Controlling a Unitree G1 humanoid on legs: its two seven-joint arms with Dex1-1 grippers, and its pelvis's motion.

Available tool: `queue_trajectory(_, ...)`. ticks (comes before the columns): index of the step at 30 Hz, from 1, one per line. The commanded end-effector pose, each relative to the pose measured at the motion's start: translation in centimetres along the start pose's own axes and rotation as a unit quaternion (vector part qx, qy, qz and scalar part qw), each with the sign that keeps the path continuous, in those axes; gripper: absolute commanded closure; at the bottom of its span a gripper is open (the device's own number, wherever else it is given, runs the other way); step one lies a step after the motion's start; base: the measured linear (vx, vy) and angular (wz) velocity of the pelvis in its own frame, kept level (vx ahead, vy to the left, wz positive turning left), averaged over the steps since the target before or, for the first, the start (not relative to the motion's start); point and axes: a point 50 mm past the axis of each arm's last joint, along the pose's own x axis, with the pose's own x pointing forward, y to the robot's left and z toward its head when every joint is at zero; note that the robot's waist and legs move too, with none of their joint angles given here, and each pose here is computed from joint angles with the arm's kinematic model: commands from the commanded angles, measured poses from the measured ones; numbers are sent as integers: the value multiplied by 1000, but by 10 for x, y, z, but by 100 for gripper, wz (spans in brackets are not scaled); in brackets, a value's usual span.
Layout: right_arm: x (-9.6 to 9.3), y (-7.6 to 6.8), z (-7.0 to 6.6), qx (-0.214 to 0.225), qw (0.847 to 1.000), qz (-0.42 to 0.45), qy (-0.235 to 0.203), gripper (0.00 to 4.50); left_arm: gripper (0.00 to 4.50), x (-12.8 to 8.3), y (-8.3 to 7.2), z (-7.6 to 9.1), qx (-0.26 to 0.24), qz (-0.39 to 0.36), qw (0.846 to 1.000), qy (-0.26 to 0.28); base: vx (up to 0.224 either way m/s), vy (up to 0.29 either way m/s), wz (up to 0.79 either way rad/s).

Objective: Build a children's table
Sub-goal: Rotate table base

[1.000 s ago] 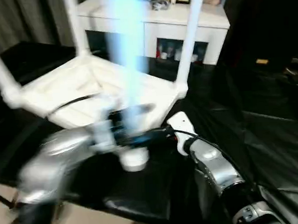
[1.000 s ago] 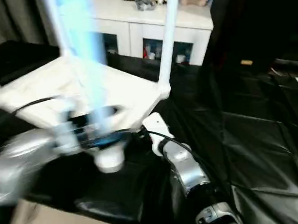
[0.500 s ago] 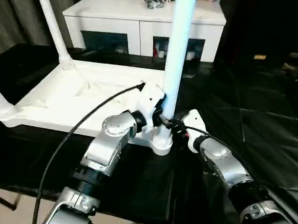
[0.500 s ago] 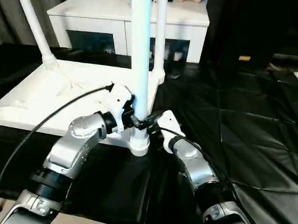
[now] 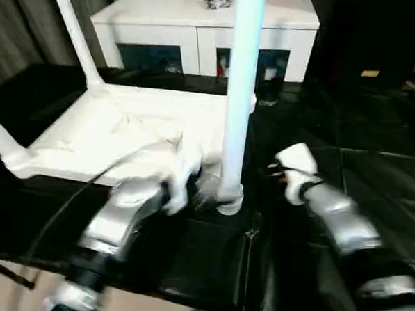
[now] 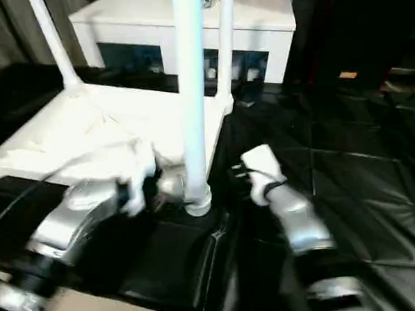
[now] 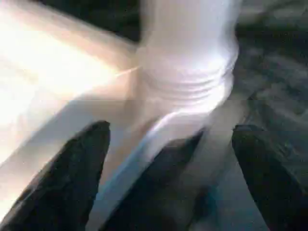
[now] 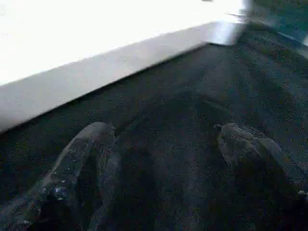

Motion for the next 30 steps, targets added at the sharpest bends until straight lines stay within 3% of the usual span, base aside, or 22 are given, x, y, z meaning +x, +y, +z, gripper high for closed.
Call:
queue_trajectory(1,-3,11,2,-15,998,66,1,64,39,0,6,3,25,1,1000,18,0,0,0)
queue_trajectory(5,-26,26,-2,-38,978,202,27,64,52,0,15,0,43,3,998,50,0,0,0)
queue_trajectory(7,-37,31,2,-40,967,250,34,64,81,3,20,1,50,13,997,50,0,0,0)
queue_trajectory(13,-50,40,9,-47,950,305,48,64,128,10,21,-1,57,-10,996,68,0,0,0)
queue_trajectory(24,-54,44,16,-55,946,313,56,64,208,16,23,-10,63,-33,991,117,0,0,0)
queue_trajectory(28,-53,44,19,-56,949,306,53,64,213,16,22,-18,65,-31,984,161,0,0,0)
queue_trajectory(30,-53,43,19,-57,950,302,52,64,250,16,24,-21,40,-22,984,170,0,0,0)
